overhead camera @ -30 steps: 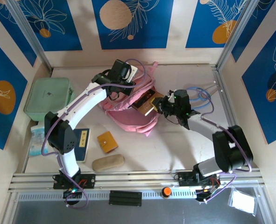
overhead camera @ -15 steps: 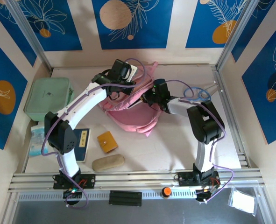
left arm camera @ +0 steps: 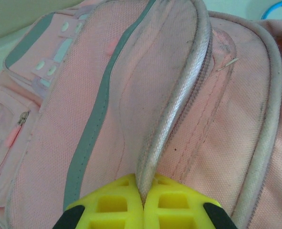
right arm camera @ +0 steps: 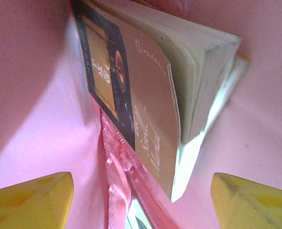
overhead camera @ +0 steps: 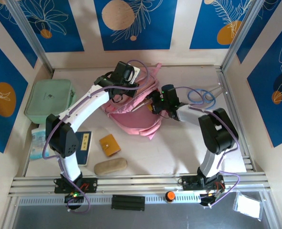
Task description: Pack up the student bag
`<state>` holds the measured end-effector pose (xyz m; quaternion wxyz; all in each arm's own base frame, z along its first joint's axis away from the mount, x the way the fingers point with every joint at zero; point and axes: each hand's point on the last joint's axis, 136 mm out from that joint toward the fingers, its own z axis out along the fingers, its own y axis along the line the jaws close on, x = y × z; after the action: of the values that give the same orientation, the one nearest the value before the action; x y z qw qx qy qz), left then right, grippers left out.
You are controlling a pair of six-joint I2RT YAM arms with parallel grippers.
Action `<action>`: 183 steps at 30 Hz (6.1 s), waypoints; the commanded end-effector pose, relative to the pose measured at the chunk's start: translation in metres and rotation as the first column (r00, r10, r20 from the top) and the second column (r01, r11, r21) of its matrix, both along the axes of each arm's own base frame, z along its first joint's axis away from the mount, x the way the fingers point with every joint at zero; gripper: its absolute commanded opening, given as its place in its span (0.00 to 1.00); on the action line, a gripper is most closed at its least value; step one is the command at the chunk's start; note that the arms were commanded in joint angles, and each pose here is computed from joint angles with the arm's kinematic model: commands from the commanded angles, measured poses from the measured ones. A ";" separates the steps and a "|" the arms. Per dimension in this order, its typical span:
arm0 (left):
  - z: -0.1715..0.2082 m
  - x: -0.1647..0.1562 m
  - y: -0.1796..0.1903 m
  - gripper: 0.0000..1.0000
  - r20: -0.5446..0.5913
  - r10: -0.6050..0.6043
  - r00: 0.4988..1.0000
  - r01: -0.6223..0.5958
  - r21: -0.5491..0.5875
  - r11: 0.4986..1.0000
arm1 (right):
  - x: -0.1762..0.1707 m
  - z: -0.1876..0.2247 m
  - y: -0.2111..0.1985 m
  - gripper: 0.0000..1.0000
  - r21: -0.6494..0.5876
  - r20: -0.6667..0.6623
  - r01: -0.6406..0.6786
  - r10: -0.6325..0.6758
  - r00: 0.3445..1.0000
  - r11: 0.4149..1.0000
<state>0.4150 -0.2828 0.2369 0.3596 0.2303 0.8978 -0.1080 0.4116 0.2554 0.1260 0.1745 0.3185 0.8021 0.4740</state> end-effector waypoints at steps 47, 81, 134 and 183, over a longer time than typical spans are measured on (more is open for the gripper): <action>-0.211 -0.191 0.205 1.00 -0.589 0.638 0.496 -0.780 0.020 0.625 | -0.040 0.045 -0.036 0.84 -0.584 0.116 -0.118 0.226 0.967 0.803; -0.172 -0.133 0.266 0.96 -0.582 0.658 0.478 -0.858 -0.148 0.493 | -0.120 0.006 0.170 0.50 -0.577 0.040 -0.676 0.843 0.537 0.458; -0.132 -0.122 0.210 0.51 -0.645 0.323 0.693 -0.672 -0.416 0.612 | -0.120 -0.135 0.213 0.25 -0.615 -0.295 -0.765 0.842 0.451 0.194; -0.026 -0.094 0.233 0.00 -0.479 0.486 0.731 -0.682 -0.507 0.528 | -0.089 0.060 0.173 0.57 -0.612 0.105 -0.582 0.784 0.611 0.536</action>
<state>0.3143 -0.0406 0.1789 0.2713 -0.2607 0.8829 -0.2808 0.3112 0.4423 0.1568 0.1716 -0.2202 0.9190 0.2785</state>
